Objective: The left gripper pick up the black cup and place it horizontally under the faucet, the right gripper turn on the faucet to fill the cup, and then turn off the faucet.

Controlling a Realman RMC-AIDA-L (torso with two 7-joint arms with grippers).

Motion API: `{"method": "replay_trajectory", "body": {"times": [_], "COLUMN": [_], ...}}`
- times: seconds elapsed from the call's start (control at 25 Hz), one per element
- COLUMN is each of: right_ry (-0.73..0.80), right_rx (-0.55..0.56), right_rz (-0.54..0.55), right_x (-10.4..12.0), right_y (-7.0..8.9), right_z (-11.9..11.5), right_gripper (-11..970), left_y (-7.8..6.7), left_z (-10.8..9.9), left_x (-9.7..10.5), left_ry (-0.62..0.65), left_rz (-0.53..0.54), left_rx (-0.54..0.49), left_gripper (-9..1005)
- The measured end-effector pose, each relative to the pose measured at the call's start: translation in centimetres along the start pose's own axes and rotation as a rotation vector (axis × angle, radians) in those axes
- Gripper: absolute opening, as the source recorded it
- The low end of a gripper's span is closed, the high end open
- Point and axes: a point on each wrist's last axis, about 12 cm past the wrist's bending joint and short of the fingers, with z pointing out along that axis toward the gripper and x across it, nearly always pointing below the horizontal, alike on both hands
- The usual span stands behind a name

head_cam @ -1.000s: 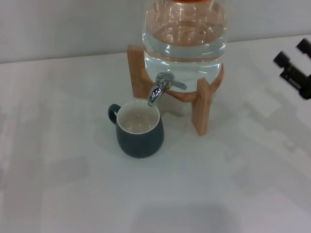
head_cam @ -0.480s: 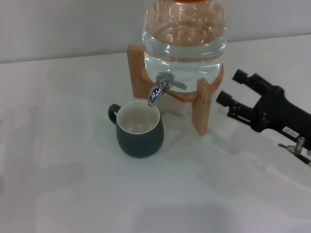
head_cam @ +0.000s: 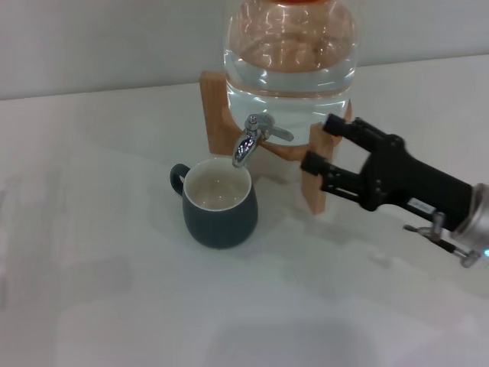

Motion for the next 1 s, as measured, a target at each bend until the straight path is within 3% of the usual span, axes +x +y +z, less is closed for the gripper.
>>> {"method": "replay_trajectory", "body": {"times": [0.24,1.0], "right_ry": [0.041,0.079], "right_rx": [-0.028,-0.035], "right_rz": [-0.004,0.035], "right_x": [0.2,0.4], "right_y": [-0.3,-0.6], "right_z": [1.7,2.7], "right_gripper": [840,840], "left_y": [-0.2,-0.3], "left_z": [0.1,0.4], "left_x": [-0.1,-0.1], "left_ry": [-0.003,0.005], "left_rz": [0.006,0.009], "left_rx": [0.013,0.021], "left_gripper": [885,885]}}
